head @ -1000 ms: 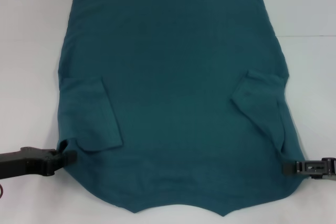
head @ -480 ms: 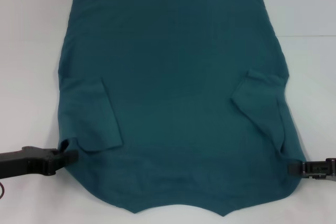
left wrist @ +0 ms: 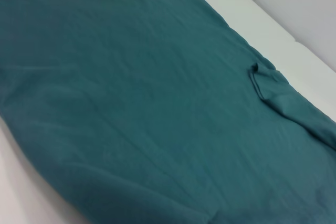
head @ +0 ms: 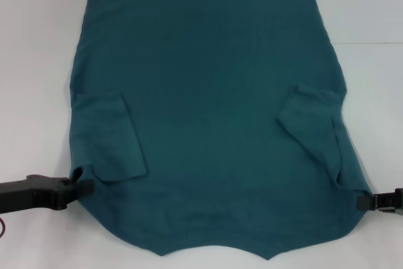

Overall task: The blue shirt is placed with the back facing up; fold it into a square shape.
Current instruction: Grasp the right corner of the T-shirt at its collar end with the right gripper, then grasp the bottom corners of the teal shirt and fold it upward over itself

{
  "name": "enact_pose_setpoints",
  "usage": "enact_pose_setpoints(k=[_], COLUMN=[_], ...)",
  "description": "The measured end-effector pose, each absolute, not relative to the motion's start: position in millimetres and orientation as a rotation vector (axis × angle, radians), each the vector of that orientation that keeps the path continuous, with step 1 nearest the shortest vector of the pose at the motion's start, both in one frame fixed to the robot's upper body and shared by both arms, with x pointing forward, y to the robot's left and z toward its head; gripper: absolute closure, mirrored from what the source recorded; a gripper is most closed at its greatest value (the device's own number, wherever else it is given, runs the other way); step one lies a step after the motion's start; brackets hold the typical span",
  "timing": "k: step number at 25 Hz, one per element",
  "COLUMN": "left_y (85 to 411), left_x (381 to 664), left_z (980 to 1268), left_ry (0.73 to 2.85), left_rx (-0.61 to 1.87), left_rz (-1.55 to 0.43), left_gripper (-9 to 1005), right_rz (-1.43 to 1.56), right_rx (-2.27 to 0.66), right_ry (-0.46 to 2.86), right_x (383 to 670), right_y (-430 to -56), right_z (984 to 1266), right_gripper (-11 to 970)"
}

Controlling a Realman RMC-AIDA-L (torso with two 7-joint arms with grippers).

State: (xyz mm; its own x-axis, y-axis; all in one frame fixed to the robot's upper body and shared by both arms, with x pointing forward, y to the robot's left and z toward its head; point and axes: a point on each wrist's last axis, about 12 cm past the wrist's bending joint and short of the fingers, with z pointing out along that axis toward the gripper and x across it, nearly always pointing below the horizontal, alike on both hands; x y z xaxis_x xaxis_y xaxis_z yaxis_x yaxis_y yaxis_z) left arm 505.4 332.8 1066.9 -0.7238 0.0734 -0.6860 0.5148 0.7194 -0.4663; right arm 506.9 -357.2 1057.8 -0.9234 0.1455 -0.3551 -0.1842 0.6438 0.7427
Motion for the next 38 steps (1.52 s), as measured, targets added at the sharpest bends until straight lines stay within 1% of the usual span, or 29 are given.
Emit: enact_pose_setpoints(k=[2, 8, 13, 19, 33, 38], left_y=[333, 332, 339, 351, 360, 363], left_x=[506, 505, 498, 481, 441, 428], left_z=[1067, 1067, 1066, 1068, 1072, 1075], left_ry=[2.265, 2.271, 2.299, 2.319, 2.331, 2.323], left_rx=[0.444, 0.439, 0.403, 0.366, 0.377, 0.366], left_rz=[-0.873, -0.883, -0.889, -0.89, -1.048, -1.1], left_gripper=[964, 964, 964, 964, 964, 965], right_rz=[1.18, 1.175, 1.168, 1.204, 1.256, 1.264], right_rx=[-0.033, -0.065, -0.07, -0.097, -0.21, -0.215], right_ry=[2.481, 2.46, 2.424, 2.35, 2.288, 2.293], right_x=[507, 500, 491, 474, 420, 408], right_y=[-357, -359, -363, -370, -386, -391], right_z=[1058, 1054, 1050, 1050, 1045, 1044], right_gripper=[712, 925, 925, 924, 925, 924])
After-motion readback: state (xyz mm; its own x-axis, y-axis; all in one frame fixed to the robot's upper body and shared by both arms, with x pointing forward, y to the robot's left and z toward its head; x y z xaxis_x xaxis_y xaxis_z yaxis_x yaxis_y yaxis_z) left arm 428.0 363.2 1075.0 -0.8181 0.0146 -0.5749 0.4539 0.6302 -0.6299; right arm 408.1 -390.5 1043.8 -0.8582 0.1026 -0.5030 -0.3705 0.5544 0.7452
